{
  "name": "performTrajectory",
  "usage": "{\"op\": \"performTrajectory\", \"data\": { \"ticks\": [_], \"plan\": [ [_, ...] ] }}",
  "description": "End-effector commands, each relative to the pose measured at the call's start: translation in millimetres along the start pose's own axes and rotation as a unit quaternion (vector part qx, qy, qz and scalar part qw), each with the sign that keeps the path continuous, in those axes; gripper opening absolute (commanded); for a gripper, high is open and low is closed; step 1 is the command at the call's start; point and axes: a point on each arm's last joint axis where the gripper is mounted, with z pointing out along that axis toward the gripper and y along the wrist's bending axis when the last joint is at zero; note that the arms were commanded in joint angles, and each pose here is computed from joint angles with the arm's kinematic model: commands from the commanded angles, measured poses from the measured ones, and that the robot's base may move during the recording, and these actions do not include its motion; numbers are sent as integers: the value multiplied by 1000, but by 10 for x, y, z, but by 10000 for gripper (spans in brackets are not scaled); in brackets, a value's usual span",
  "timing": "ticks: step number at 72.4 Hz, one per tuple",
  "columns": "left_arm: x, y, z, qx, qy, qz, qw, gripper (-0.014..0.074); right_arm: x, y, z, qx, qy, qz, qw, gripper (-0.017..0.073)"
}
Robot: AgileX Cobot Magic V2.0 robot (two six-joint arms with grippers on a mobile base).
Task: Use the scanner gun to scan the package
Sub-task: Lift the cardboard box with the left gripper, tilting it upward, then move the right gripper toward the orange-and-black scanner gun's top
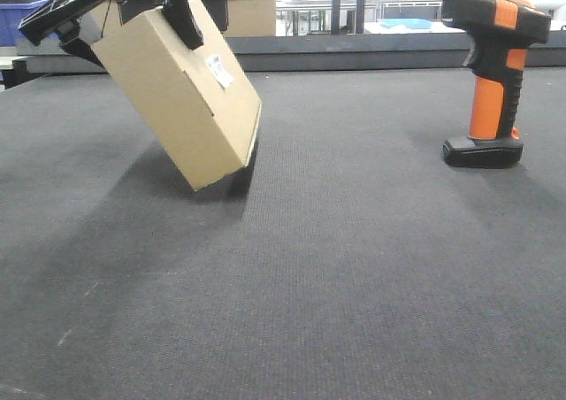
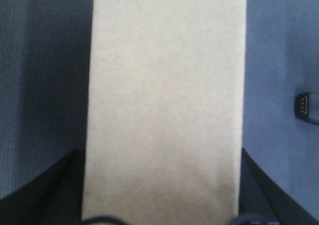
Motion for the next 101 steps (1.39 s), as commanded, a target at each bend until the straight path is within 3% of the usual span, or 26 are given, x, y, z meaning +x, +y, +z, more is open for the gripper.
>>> {"op": "performTrajectory", "data": {
  "ticks": [1, 9, 34, 38, 45, 61, 67, 74, 85, 101],
  "plan": [
    [-35, -47, -38, 13, -23, -5, 1000, -111, -11, 0, 186, 1, 38, 1, 999, -166],
    [-44, -49, -39, 14, -28, -5, 1000, -111, 70, -7, 445, 4, 82, 2, 997, -166],
    [-44, -49, -39, 14, -28, -5, 1000, -111, 357, -42, 1098, 17, 77, -2, 997, -166],
    [-44, -49, -39, 14, -28, -5, 1000, -111, 444, -46, 1170, 20, 92, 14, 995, -166],
    [-44, -49, -39, 14, -28, -5, 1000, -111, 628, -39, 1309, 27, 115, 85, 989, -166],
    [-44, -49, -39, 14, -28, -5, 1000, -111, 868, 232, 1516, -23, 102, 95, 990, -162],
    [-43, -49, -38, 14, -27, -5, 1000, -111, 987, 275, 1561, 11, 106, 131, 986, -161],
    [-41, -48, -38, 14, -26, -5, 1000, -111, 1067, 304, 1625, 42, 93, 153, 983, -161],
    [-41, -48, -38, 14, -26, -5, 1000, -111, 1097, 463, 1796, 27, 93, 148, 984, -161],
    [-38, -48, -38, 13, -24, -5, 1000, -111, 1063, 559, 2060, 71, 74, 126, 987, -161]
  ]
}}
